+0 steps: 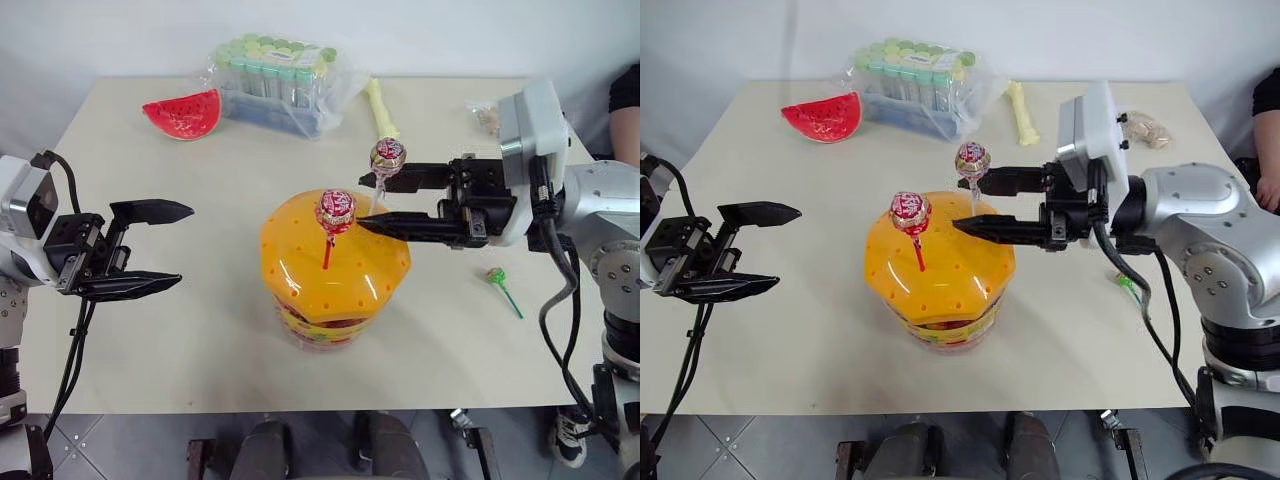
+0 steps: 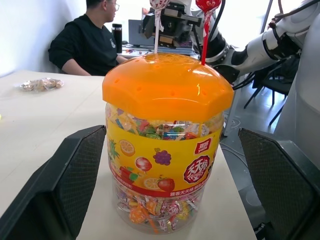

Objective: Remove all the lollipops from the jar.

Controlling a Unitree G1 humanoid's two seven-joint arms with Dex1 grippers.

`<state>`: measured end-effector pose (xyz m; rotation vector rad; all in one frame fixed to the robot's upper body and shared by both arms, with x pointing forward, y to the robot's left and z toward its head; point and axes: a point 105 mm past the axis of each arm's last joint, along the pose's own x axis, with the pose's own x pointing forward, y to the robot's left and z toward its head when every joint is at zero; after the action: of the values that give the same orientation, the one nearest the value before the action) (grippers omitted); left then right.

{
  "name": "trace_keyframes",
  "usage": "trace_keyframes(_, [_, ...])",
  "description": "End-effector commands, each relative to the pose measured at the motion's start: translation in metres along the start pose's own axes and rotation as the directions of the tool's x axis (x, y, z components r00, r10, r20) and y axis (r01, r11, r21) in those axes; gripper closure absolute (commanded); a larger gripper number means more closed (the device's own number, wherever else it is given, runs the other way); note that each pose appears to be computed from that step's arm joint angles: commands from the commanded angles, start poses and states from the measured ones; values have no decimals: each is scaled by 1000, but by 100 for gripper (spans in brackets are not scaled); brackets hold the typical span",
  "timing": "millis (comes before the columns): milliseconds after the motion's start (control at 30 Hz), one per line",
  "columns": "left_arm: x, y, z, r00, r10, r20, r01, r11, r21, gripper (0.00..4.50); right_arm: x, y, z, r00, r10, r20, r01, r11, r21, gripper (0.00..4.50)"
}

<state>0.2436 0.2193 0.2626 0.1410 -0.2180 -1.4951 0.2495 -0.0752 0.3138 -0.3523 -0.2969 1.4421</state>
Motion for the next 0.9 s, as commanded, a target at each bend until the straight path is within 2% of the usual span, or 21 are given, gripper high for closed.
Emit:
trace_keyframes(33, [-2,-10,11,998,-56,5,56,997,55,0,-1,-2,14,1000,-1,30,3,998,-59,389])
trace_keyframes(67, [-2,-10,11,998,-56,5,55,997,56,0,-1,-3,16,999,-4,34,6,998,-65,427])
trace_keyframes(100, [-2,-11,11,998,-55,5,55,997,57,0,-1,-5,18,999,-10,40,12,997,-72,446])
trace_keyframes(400, [-2,-9,14,998,-57,9,57,996,62,0,-22,-36,61,968,-157,196,181,977,-116,446])
trace_keyframes(467, [-1,-9,14,998,-61,11,61,996,63,0,-30,-42,65,962,-199,190,224,967,-123,446])
trace_keyframes(567, [-2,-9,16,998,-67,15,66,996,63,0,-56,-57,66,925,-351,147,366,926,-93,446])
trace_keyframes(667, [-4,-9,15,998,-70,10,69,996,57,0,-108,-62,25,838,-530,-128,541,837,80,446])
trace_keyframes(733, [-4,-8,14,997,-71,12,70,996,53,0,-134,-54,-4,773,-552,-313,616,770,163,446])
trace_keyframes(833, [-2,-8,11,997,-77,17,76,996,44,0,-166,-44,-29,677,-593,-436,711,679,180,446])
trace_keyframes(900, [0,-8,9,996,-81,28,80,996,35,0,-191,-35,-52,591,-607,-530,782,591,195,446])
